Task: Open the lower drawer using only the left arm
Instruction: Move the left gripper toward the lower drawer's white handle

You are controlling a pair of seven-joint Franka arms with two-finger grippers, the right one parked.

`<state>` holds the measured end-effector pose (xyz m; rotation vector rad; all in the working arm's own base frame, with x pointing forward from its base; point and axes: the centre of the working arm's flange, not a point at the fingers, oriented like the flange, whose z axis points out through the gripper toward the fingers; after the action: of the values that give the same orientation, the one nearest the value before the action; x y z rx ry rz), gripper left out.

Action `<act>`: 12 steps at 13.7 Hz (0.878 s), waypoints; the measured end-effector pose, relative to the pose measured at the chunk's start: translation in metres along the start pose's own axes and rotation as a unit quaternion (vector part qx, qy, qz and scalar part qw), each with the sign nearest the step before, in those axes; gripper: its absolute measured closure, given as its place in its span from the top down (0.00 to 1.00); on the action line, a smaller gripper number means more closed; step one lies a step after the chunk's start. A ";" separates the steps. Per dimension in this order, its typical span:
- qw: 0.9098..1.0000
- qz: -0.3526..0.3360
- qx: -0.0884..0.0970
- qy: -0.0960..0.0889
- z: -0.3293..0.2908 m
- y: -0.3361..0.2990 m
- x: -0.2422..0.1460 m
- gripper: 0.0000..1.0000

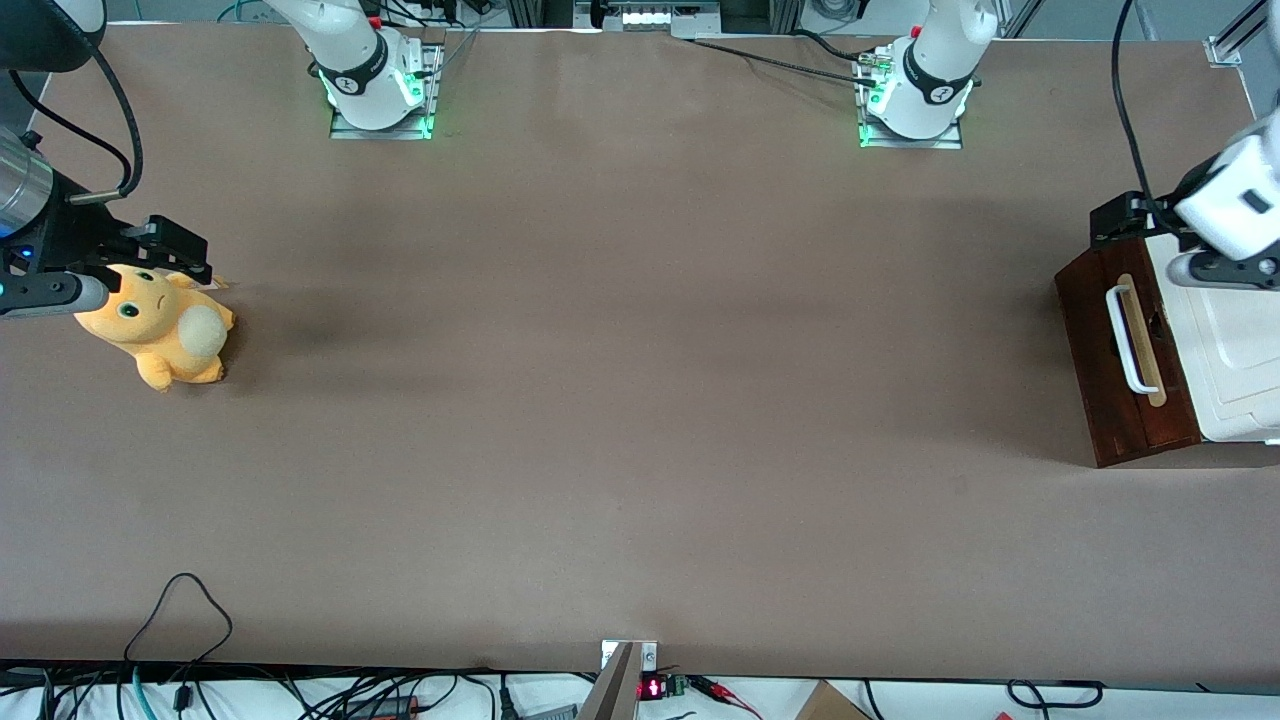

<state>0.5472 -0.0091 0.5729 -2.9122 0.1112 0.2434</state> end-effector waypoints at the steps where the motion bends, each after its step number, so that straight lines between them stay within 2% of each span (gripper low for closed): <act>1: 0.999 -0.008 0.046 0.001 -0.004 0.025 0.002 0.98; 3: 0.991 -0.032 0.128 -0.008 0.003 0.061 0.007 0.99; 6: 0.966 -0.070 0.248 -0.025 0.056 0.075 0.026 0.99; 9: 0.930 -0.093 0.353 -0.039 0.137 0.092 0.039 0.99; 12: 0.891 -0.097 0.442 -0.033 0.223 0.111 0.038 0.99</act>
<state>0.5393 -0.0696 0.3281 -1.9822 -0.0692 0.1889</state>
